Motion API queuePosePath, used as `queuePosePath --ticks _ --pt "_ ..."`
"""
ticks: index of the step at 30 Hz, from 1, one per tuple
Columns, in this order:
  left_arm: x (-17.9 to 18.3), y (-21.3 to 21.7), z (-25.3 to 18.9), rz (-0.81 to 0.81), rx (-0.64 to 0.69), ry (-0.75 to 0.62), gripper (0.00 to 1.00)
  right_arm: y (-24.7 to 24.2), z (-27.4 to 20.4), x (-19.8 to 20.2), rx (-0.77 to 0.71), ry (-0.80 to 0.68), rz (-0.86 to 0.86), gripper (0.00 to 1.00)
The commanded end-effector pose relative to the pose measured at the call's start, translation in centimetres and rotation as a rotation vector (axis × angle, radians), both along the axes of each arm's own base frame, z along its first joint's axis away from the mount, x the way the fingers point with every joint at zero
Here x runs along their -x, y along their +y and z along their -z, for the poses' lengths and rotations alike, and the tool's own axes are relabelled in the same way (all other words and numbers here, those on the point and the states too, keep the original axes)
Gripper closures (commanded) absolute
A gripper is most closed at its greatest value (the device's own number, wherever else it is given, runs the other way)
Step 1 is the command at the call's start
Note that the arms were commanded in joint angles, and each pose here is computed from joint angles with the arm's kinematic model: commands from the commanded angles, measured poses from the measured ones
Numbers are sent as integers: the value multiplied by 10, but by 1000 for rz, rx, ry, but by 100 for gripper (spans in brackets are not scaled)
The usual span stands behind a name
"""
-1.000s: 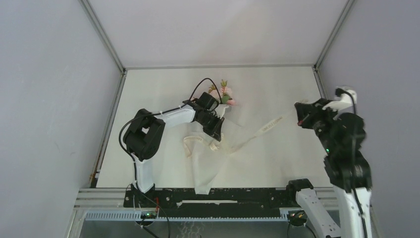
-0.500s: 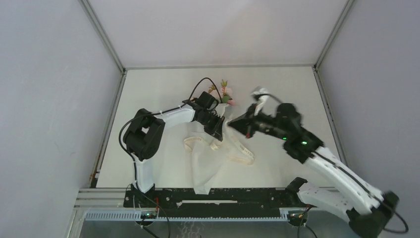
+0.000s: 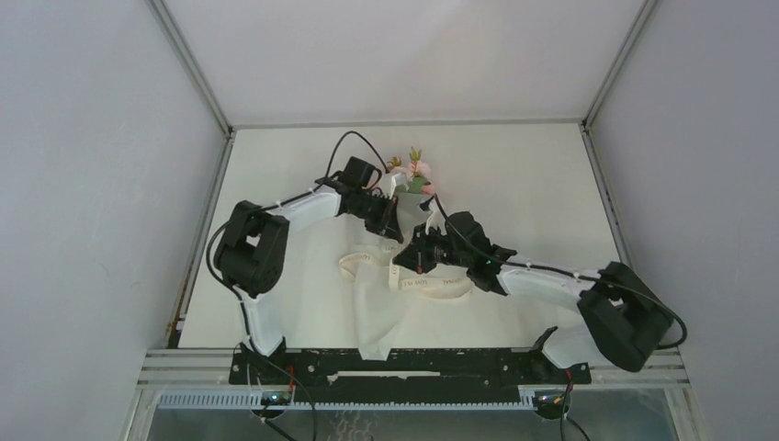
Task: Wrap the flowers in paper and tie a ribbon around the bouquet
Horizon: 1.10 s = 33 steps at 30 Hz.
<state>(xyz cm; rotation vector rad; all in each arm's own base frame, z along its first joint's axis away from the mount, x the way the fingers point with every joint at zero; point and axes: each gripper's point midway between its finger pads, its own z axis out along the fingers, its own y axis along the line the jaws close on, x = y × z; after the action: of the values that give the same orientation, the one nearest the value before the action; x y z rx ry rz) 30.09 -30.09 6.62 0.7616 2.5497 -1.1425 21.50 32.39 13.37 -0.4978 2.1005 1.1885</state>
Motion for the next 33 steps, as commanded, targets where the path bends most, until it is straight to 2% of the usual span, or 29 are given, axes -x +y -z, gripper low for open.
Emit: queuePosePath --ticks 1,5,8,11,14,16,20,24,26,28,29,33 --pt "-12 19 -55 -29 71 -150 100 2 -2 -37 -80 -15 87 100" --pt "-13 60 -66 -77 16 -208 100 -6 1 -70 -118 5 133 100" --pt "-7 95 -65 -77 -73 -279 100 3 5 -88 -93 6 106 100" --pt "16 122 -68 14 -177 -359 100 17 12 -103 -72 24 73 100" --pt "61 129 -94 189 -147 -417 100 31 16 -116 -82 54 48 100" --pt "94 126 -115 315 -89 -388 100 42 20 -121 -89 77 23 100" --pt "148 95 -167 539 65 -381 100 58 29 -123 -86 105 -4 100" --pt "169 52 -225 650 224 -444 100 58 34 -121 -88 143 0 100" --pt "153 27 -251 606 316 -501 100 57 36 -117 -75 156 -7 100" --pt "116 6 -263 465 342 -549 100 54 35 -112 -73 163 -21 97" --pt "45 -8 -259 140 354 -523 100 47 31 -108 -95 175 -20 94" --pt "-44 8 -222 -185 397 -411 100 37 27 -100 -129 198 -20 88"
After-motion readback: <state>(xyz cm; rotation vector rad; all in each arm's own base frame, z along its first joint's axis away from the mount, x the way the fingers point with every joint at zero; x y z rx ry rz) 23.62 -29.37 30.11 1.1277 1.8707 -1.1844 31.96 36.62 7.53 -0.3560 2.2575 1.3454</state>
